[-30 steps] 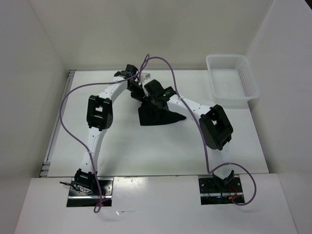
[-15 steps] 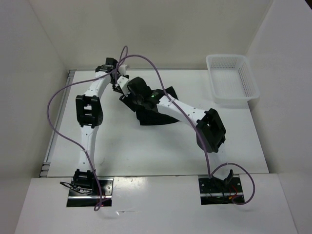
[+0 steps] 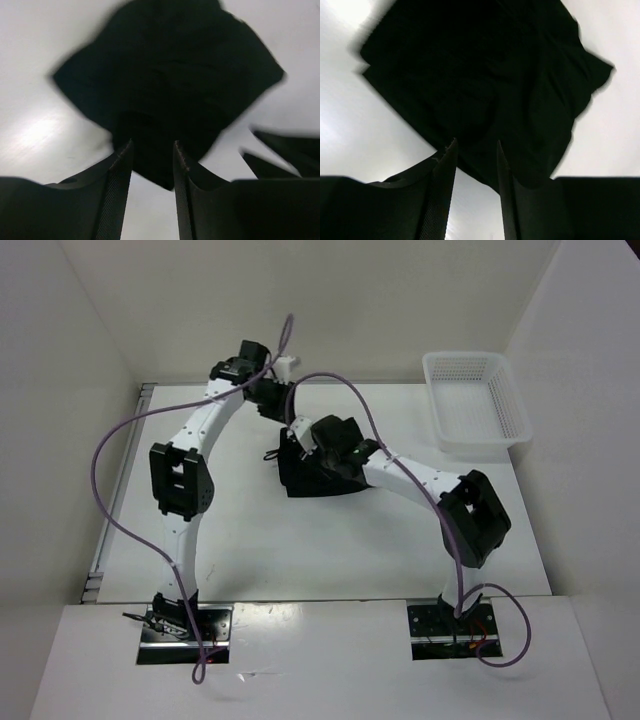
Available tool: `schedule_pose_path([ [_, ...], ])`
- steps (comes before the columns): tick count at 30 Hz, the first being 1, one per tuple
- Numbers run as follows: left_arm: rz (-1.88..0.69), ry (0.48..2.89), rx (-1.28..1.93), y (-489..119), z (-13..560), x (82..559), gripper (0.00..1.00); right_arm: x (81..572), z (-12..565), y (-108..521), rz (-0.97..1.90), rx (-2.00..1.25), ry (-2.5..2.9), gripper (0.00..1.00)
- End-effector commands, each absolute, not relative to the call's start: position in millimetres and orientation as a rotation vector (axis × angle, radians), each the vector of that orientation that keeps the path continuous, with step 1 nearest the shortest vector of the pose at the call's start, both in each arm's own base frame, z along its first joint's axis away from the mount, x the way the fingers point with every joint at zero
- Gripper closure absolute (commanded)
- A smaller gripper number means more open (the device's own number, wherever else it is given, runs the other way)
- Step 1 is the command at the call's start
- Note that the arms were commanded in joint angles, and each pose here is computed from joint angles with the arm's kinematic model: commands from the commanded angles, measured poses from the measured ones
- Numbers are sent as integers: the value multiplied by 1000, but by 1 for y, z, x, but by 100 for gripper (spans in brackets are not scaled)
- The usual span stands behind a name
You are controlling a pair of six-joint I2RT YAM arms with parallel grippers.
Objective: Fold and stack the shorts
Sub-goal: Fold the shorts
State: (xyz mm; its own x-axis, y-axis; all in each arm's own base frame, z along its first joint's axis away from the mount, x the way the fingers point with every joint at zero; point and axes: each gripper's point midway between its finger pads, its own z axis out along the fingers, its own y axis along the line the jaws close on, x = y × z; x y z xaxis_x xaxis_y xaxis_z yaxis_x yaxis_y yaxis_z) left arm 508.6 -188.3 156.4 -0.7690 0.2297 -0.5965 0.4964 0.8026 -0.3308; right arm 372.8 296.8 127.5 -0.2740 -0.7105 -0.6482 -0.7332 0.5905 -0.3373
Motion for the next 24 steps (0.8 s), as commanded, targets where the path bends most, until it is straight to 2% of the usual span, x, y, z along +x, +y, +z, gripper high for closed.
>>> schedule_pose_path([
  [1,-765,2543,658,-227,154,446,55,411,149,247,-43,-939,2016,57],
  [3,-791,2665,697,-236,127,413,55,430,143,206,-49,-815,2087,54],
  [5,-805,2729,745,-247,114,392,51,439,132,172,-61,-743,2142,49],
  [7,-795,2764,766,-251,102,383,50,439,124,169,-22,-748,2163,45],
  [17,-684,2713,799,-261,78,404,46,432,104,158,2,-744,2183,43],
  [22,-617,2688,802,-262,75,415,43,430,104,157,8,-732,2187,40],
  [24,-644,2698,821,-269,69,410,43,430,104,157,8,-732,2187,36],
])
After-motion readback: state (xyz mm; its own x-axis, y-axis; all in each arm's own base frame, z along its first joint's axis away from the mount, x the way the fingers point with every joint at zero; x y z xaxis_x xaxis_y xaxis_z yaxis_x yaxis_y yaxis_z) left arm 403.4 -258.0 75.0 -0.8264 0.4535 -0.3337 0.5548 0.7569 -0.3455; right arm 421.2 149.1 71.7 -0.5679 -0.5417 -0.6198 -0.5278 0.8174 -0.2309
